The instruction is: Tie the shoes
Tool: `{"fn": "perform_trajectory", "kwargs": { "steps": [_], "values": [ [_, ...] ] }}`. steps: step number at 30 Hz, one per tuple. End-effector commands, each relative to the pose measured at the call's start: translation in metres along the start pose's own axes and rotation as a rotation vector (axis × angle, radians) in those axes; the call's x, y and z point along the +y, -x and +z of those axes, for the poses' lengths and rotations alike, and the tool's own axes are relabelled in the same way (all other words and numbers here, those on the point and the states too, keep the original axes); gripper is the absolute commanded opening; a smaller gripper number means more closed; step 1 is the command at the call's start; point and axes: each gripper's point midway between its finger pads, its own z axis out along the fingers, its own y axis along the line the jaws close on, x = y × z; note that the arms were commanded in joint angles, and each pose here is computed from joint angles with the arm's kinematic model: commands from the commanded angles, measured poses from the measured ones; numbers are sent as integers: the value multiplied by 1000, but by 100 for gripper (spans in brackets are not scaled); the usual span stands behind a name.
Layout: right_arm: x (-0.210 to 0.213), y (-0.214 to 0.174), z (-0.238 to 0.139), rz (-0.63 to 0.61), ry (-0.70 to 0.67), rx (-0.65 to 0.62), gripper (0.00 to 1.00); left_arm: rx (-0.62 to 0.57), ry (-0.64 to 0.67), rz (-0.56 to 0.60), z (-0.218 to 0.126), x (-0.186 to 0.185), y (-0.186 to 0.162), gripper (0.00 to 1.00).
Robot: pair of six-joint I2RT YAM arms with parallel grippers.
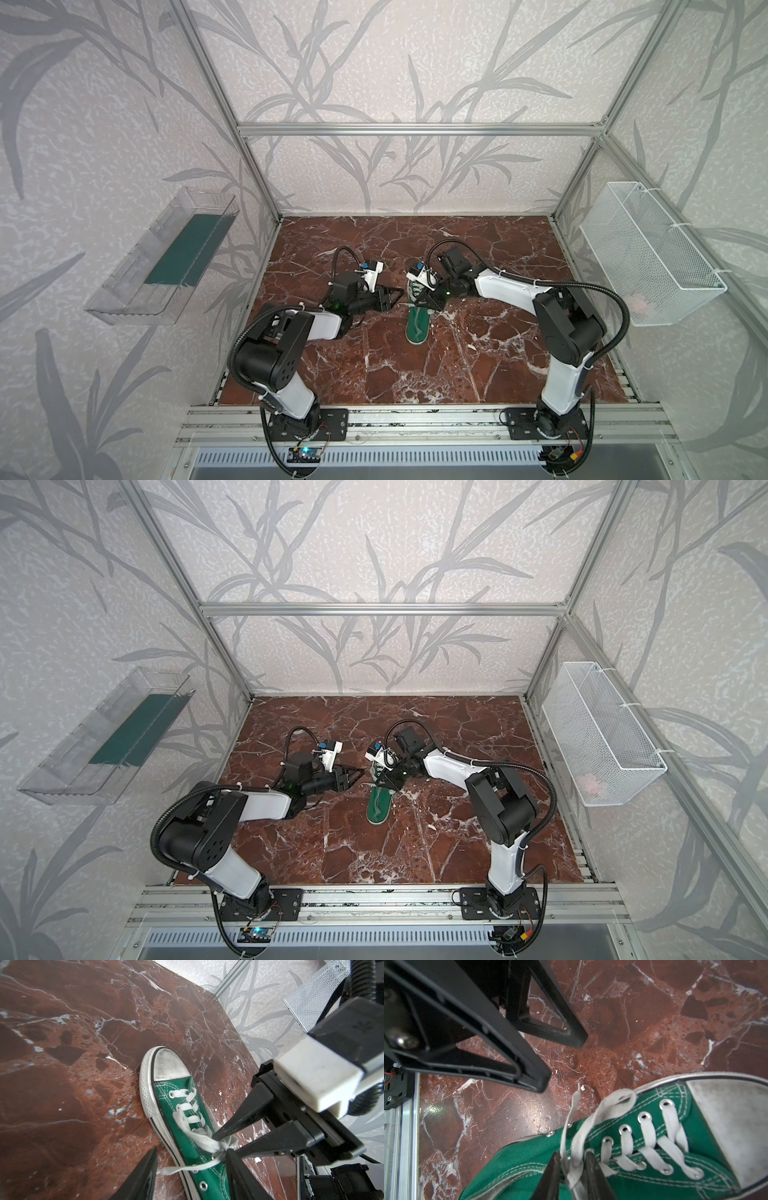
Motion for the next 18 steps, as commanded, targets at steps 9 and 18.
{"fn": "perform_trajectory", "kwargs": {
  "steps": [9, 18],
  "values": [
    [5, 2, -4, -10, 11, -12, 24, 51, -26, -23, 25, -1, -10, 55],
    [5, -1, -4, -11, 8, -8, 23, 66, -64, -43, 34, -2, -10, 55]
  ]
}}
